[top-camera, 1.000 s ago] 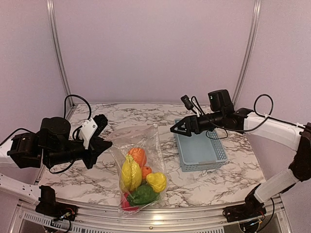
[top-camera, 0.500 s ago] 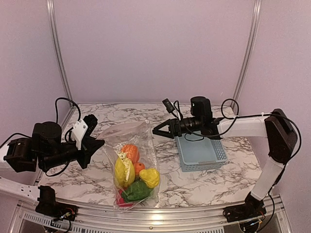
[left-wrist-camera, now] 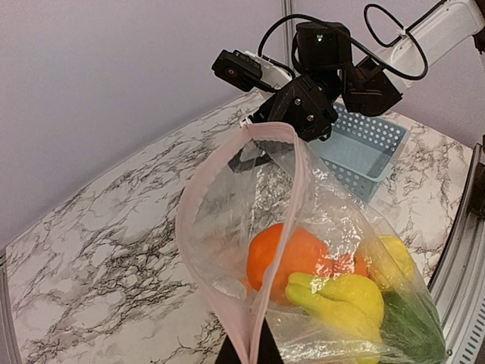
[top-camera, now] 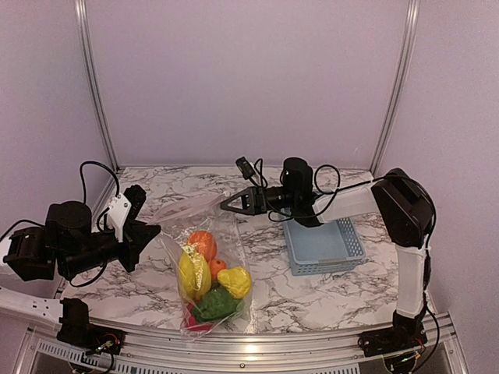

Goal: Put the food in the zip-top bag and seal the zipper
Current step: Hold the zipper food storage bag at the center of the board.

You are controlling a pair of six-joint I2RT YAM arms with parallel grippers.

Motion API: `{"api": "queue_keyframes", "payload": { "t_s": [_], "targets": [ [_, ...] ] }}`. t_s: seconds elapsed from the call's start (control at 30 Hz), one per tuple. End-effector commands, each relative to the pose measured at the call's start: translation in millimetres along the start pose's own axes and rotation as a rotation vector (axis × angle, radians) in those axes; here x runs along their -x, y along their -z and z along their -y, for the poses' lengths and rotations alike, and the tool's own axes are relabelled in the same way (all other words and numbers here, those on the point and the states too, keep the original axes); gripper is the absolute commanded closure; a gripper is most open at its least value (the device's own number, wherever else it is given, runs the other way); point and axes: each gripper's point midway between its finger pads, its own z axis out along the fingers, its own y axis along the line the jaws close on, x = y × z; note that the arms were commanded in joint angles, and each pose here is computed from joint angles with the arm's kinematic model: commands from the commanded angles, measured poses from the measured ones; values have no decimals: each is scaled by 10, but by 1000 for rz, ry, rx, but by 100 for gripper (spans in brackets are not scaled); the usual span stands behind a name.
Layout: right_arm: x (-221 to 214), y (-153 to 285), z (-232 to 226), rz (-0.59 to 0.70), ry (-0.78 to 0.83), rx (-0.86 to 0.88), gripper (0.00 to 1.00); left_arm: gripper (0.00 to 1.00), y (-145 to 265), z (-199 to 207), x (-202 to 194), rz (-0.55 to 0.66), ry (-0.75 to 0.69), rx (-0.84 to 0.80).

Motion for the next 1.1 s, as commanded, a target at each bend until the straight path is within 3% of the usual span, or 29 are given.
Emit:
{"api": "queue_keyframes", "payload": {
  "t_s": [0.0,0.2,0.33,0.57,0.7,0.83,0.9,1.07],
  "targets": [
    [156,-176,-191,0,33,103,48,100,88,-131,146,43,31,49],
    [137,-114,-339,7,31,120,72,100,209,-334,169,71,69,133],
    [145,-50,-477,9,48,102,100,100,262,-403,138,81,98,156],
    [471,47,-759,1,198,-46,100,92,236,-426,68,88,119,174],
    [721,162,-954,-2,284,-173,100,63,253,-436,214,119,105,181],
    [690,238,-983,-46,294,-237,100,37,263,-386,544,155,68,163],
    [605,283,-933,-80,287,-284,100,27,207,-258,737,156,34,114],
    [536,417,-974,-82,285,-352,100,15,-201,220,1104,106,-128,-16]
  ]
}}
